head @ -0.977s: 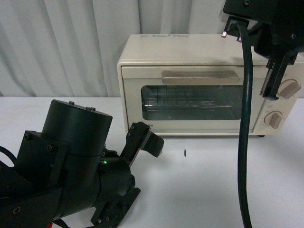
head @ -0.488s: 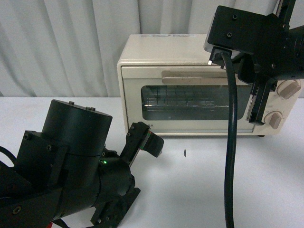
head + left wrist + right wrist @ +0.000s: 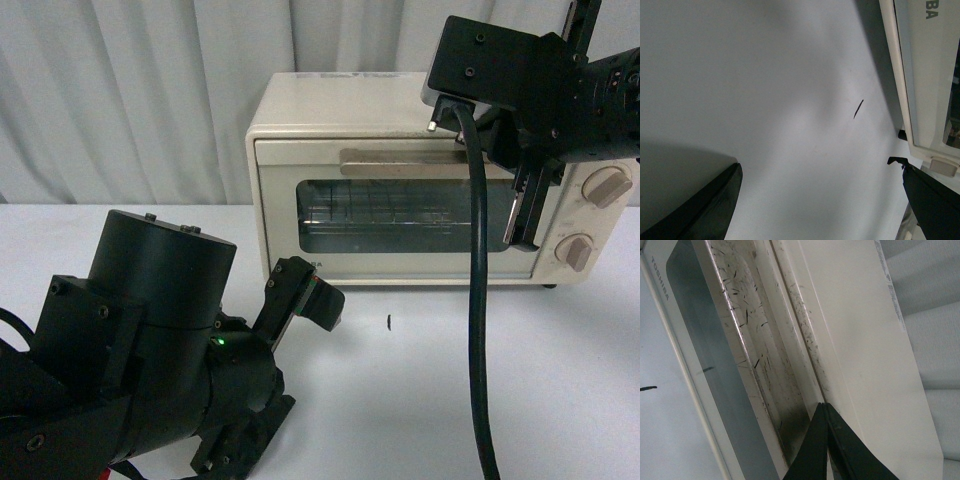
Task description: Open oven
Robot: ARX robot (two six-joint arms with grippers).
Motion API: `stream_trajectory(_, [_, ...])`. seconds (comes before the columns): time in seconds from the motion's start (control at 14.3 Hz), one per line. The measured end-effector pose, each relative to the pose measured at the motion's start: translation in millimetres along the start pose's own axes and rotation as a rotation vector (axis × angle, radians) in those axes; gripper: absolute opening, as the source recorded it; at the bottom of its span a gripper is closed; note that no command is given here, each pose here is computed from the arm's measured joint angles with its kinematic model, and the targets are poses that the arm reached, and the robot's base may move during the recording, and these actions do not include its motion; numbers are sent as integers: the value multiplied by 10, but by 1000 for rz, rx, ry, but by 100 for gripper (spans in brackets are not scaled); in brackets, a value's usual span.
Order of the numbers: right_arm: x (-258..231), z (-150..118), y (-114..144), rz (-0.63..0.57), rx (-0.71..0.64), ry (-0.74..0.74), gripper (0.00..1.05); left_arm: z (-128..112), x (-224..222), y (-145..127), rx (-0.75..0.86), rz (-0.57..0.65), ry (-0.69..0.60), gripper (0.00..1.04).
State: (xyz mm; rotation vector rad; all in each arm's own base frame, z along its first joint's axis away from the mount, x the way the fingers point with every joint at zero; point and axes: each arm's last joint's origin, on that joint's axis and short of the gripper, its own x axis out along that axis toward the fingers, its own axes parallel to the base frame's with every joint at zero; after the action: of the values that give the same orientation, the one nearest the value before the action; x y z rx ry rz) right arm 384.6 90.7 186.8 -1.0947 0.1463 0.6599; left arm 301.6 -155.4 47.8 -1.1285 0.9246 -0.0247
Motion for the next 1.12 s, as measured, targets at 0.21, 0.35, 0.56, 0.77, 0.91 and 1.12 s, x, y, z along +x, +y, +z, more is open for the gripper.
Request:
stream_trajectory(0.21, [19, -10, 14, 2, 15, -7, 2, 0, 0, 0, 0, 0, 0, 98])
stream_trajectory(0.35, [23, -15, 29, 8, 25, -14, 2, 0, 0, 0, 0, 0, 0, 98])
stream_trajectory(0.56, [14, -35, 41, 12, 38, -17, 2, 0, 0, 0, 0, 0, 0, 98])
stream_trajectory(0.77, [-6, -55, 94, 23, 48, -17, 2, 0, 0, 1, 0, 0, 0, 98])
stream_trajectory(0.91, [-25, -53, 106, 31, 51, -17, 2, 0, 0, 1, 0, 0, 0, 98])
stream_trajectory(1.12, [-54, -49, 118, 48, 63, -19, 2, -1, 0, 2, 0, 1, 1, 98])
